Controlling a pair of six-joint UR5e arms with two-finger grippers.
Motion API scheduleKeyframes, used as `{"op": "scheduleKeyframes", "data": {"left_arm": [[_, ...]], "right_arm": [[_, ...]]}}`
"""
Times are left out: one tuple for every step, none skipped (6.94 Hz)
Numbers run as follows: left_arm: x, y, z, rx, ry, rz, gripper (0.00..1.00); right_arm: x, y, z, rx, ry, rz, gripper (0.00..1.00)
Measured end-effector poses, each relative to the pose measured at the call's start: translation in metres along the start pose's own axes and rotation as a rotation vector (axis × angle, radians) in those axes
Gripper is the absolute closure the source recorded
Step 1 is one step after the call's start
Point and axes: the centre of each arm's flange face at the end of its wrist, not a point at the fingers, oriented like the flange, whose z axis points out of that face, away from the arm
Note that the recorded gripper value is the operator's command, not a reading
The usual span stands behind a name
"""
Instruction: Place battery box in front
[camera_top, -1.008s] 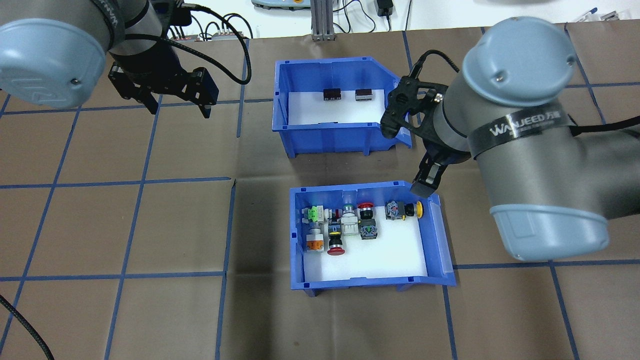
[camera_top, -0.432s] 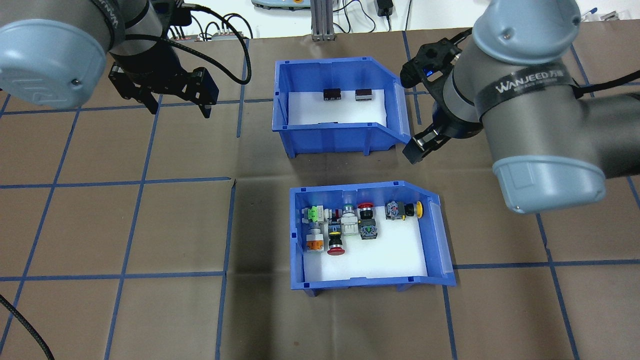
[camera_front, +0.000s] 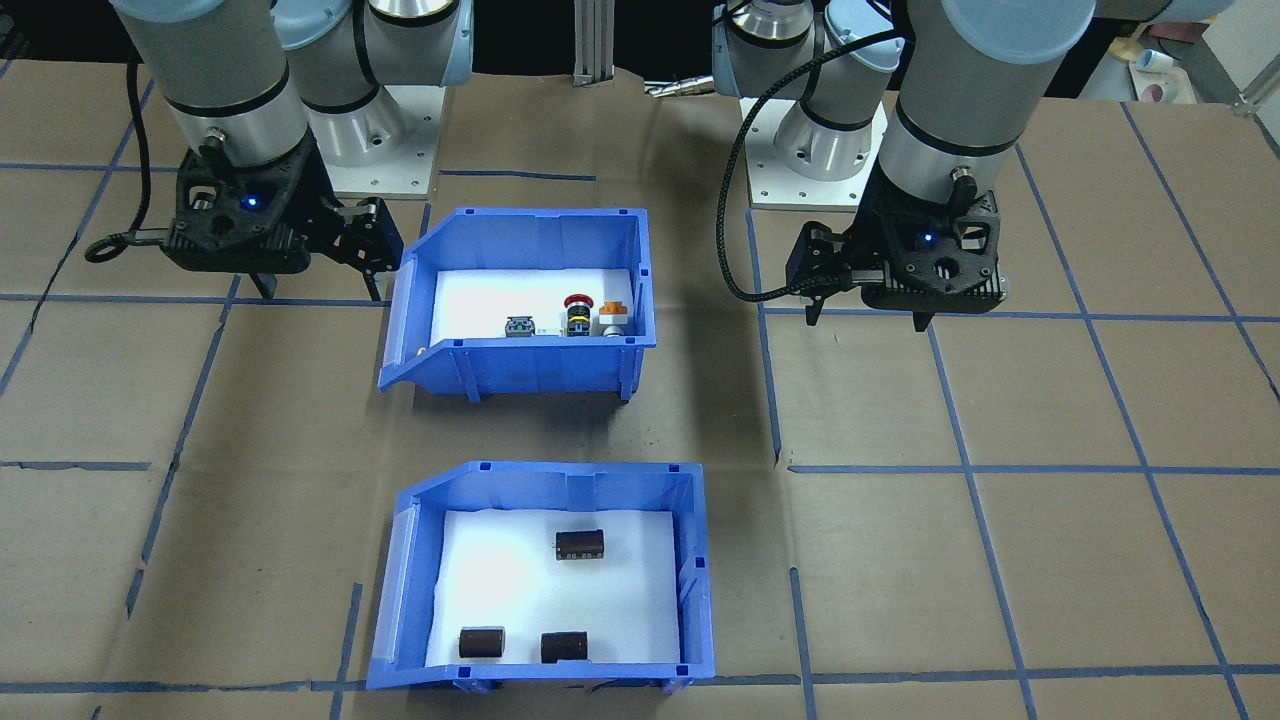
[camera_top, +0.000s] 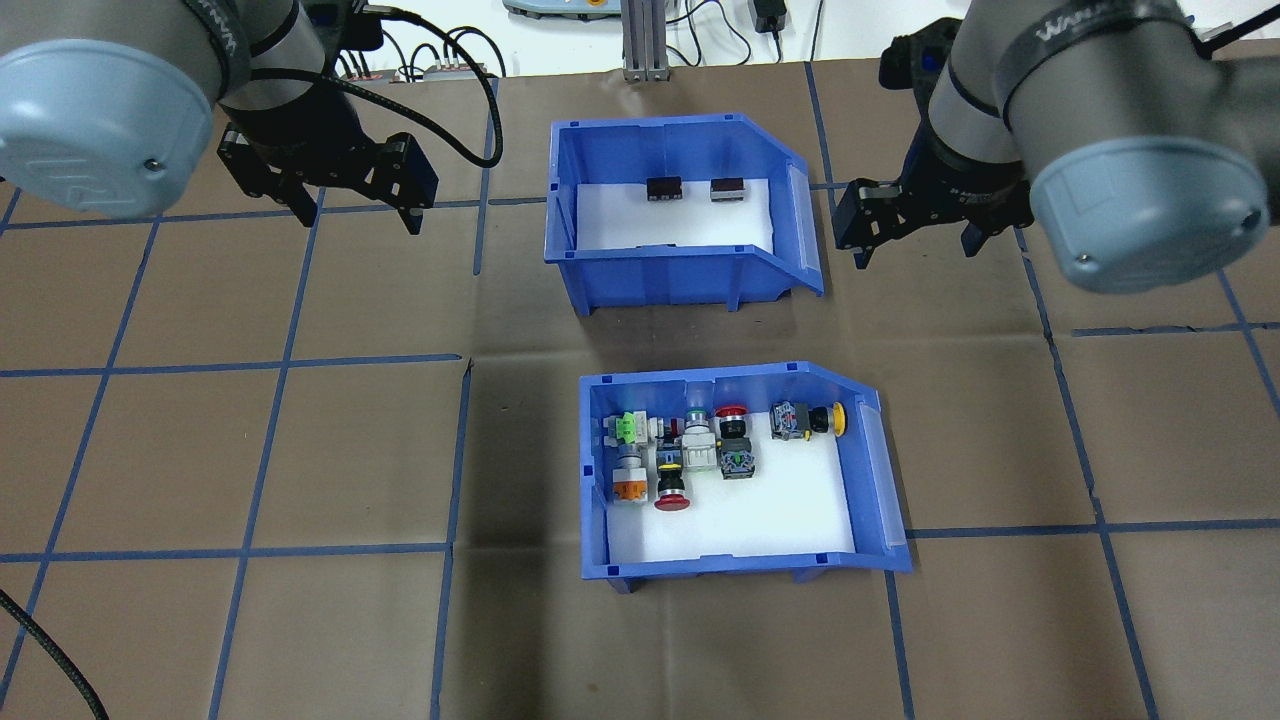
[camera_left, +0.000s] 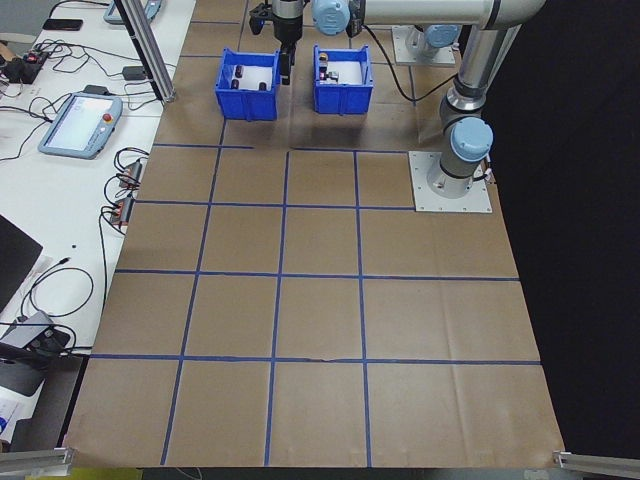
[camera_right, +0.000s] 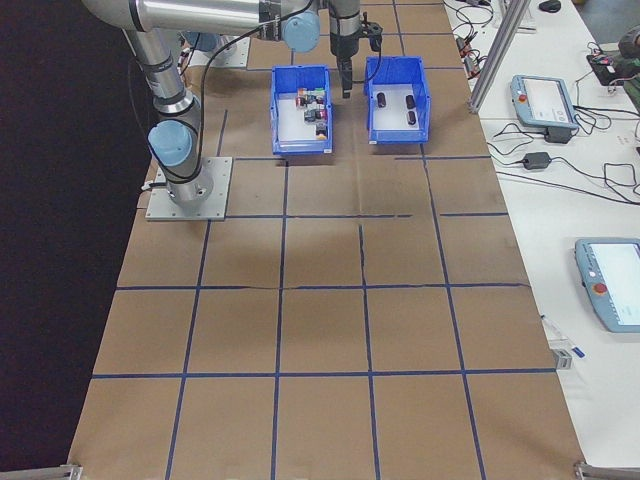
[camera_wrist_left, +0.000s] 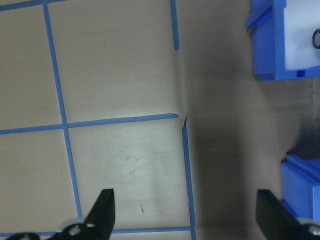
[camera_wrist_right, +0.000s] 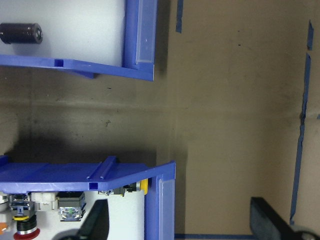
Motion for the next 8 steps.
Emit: {"op": "scheduleKeyframes", "data": {"left_arm": [[0.000, 0.000, 0.000, 0.001, 0.001, 0.000, 0.01], [0.000, 0.000, 0.000, 0.001, 0.001, 0.000, 0.01], [0.002, 0.000, 0.001, 0.002, 0.022, -0.001, 0.01], [0.007, 0.000, 0.000, 0.007, 0.069, -0.001, 0.02], [0.011, 0.003, -0.003, 0.009, 0.106, 0.001, 0.02], [0.012, 0.006, -0.005, 0.007, 0.118, 0.005, 0.02], [0.012, 0.008, -0.006, 0.005, 0.121, 0.007, 0.02], [0.012, 0.008, -0.006, 0.003, 0.122, 0.008, 0.02]], "right_arm": [[0.003, -0.013, -0.005, -0.020, -0.007, 0.068, 0.00], [0.010, -0.022, -0.006, -0.029, -0.007, 0.099, 0.00], [0.020, -0.022, -0.005, -0.029, -0.007, 0.104, 0.00], [0.025, -0.016, -0.003, -0.027, -0.005, 0.095, 0.00], [0.026, -0.010, -0.002, -0.019, -0.002, 0.090, 0.00], [0.026, -0.009, -0.003, -0.008, 0.000, 0.090, 0.00], [0.026, -0.008, -0.005, -0.001, 0.002, 0.089, 0.00], [0.026, -0.008, -0.007, 0.004, 0.002, 0.089, 0.00]]}}
